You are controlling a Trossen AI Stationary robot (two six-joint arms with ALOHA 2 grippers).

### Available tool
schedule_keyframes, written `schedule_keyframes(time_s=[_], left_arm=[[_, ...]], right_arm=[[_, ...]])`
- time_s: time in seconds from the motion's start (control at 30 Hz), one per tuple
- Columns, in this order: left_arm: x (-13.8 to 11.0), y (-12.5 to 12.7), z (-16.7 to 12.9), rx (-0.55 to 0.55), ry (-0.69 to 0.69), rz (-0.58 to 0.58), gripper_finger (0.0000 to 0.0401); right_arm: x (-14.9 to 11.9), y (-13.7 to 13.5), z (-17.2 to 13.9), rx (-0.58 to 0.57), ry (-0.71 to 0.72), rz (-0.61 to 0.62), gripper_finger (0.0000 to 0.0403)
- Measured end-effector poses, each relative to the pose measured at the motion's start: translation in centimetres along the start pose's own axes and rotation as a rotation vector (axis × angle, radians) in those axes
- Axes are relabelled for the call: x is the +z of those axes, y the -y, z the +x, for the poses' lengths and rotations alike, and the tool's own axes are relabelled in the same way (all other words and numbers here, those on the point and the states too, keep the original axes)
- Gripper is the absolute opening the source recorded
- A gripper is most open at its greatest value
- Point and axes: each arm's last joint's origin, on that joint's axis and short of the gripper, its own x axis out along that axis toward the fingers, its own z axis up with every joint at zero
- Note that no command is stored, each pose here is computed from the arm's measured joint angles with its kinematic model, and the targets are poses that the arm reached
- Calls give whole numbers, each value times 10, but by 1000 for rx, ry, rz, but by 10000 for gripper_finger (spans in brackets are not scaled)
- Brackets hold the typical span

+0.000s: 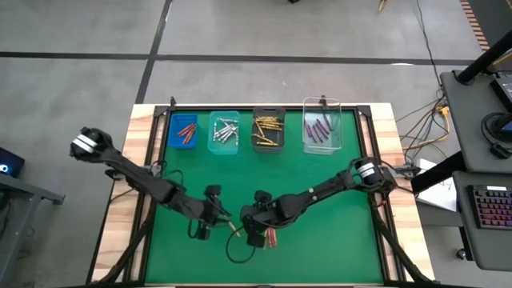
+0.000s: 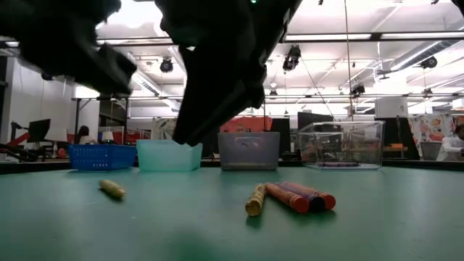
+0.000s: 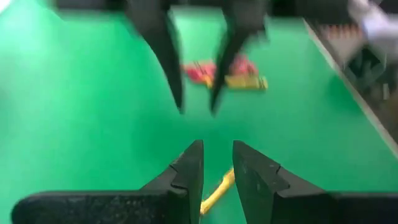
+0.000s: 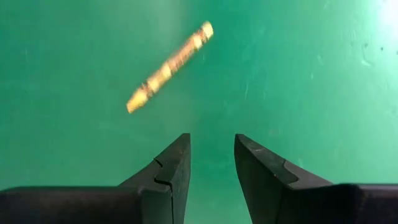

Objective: Sort crayons
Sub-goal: Put the yellow crayon into the black bin

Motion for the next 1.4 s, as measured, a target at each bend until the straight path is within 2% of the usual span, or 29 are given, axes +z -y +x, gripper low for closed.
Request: schedule_keyframes(time_s=[0.23, 0.5, 0.63, 0.8, 1.03, 1.27, 1.4], left_arm=[[-26, 8, 31, -168, -195, 55, 88], [-48, 7, 52, -104, -283, 83, 159], [-54, 8, 55, -108, -305, 120, 166], [-56, 7, 55, -72, -314, 132, 130], [-57, 5, 55, -19, -320, 122, 17], [-51, 9, 52, 17, -225, 143, 3], [-39, 8, 48, 89, -125, 169, 2]], right_arm=[[-9, -8, -5, -11, -61, -34, 116], [-9, -10, -5, -9, -56, -33, 116], [-9, -10, -5, -9, -53, -33, 116], [-9, -10, -5, -8, -51, -34, 116], [-10, -12, -6, -7, -52, -55, 116], [-17, -28, -17, 14, -39, -198, 116], [-16, -26, -32, -60, -24, -248, 116]])
